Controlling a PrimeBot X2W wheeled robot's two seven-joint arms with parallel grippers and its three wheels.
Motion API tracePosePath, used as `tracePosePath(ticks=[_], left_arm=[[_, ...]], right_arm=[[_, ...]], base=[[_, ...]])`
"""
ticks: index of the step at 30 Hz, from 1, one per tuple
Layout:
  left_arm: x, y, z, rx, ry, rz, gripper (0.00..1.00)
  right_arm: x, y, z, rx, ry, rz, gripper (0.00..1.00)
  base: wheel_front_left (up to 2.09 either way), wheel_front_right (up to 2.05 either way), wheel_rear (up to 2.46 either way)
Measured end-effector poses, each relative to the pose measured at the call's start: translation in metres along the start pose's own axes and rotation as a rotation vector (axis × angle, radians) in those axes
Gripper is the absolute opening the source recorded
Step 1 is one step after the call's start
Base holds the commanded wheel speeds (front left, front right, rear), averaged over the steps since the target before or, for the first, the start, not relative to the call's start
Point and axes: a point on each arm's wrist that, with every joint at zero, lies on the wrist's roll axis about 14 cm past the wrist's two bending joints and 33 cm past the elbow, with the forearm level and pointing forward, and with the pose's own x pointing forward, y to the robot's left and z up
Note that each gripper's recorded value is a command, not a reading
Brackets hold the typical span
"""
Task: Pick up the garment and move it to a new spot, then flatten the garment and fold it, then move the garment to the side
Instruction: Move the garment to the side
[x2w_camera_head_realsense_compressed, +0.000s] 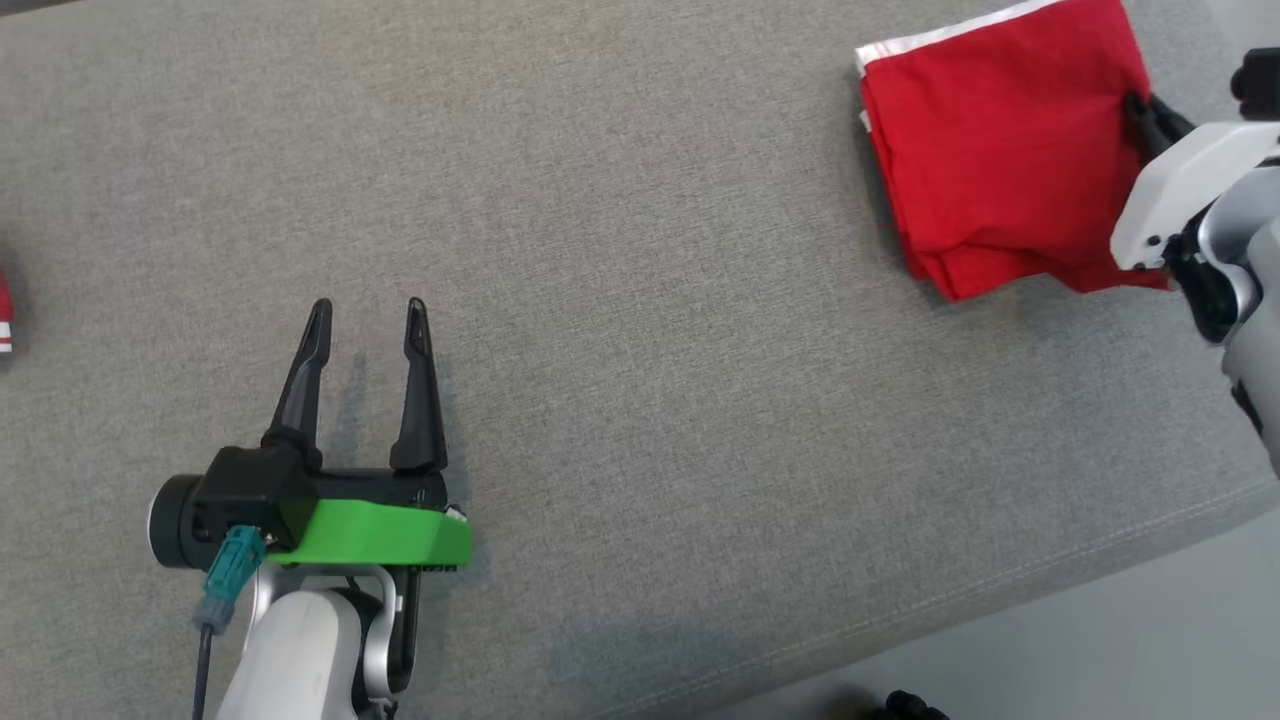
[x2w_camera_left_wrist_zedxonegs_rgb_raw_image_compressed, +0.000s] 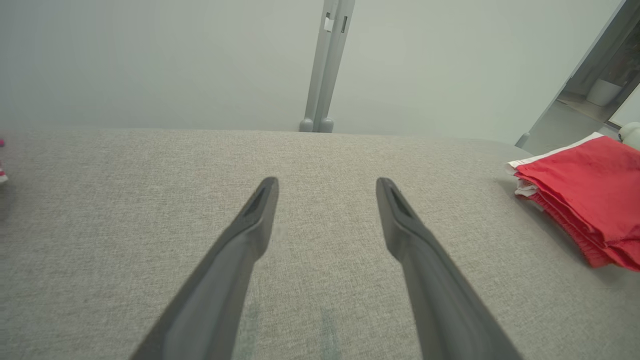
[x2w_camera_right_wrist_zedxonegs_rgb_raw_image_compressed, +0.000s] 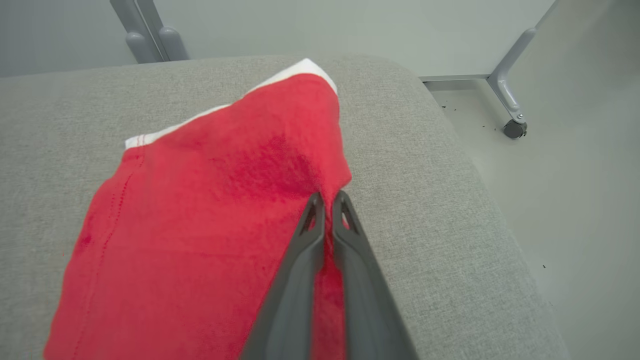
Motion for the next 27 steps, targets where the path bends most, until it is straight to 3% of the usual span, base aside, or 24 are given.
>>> tracePosePath(ticks=[11, 20, 21, 23, 24, 27], left_arm=[[0.002, 0.027, -0.003, 0.049, 0.018, 0.046, 1.00], [-0.002, 0.045, -0.010, 0.074, 0.049, 0.084, 1.00], [-0.002, 0.048, -0.011, 0.080, 0.053, 0.088, 1.00], [-0.003, 0.049, -0.012, 0.082, 0.058, 0.089, 1.00], [-0.003, 0.049, -0.012, 0.082, 0.058, 0.088, 1.00], [-0.003, 0.047, -0.009, 0.085, 0.054, 0.086, 1.00]], right_arm=[[0.028, -0.051, 0.013, -0.121, -0.041, -0.132, 0.00], [0.053, -0.050, -0.001, -0.142, -0.025, -0.143, 0.00], [0.054, -0.054, -0.002, -0.147, -0.025, -0.153, 0.13], [0.052, -0.062, -0.003, -0.156, -0.023, -0.171, 0.76], [0.051, -0.064, -0.004, -0.158, -0.020, -0.176, 1.00], [0.046, -0.068, -0.008, -0.170, -0.012, -0.185, 1.00]], base=[[0.00, 0.00, 0.00], [0.00, 0.00, 0.00], [0.00, 0.00, 0.00], [0.00, 0.00, 0.00], [0.00, 0.00, 0.00], [0.00, 0.00, 0.00]])
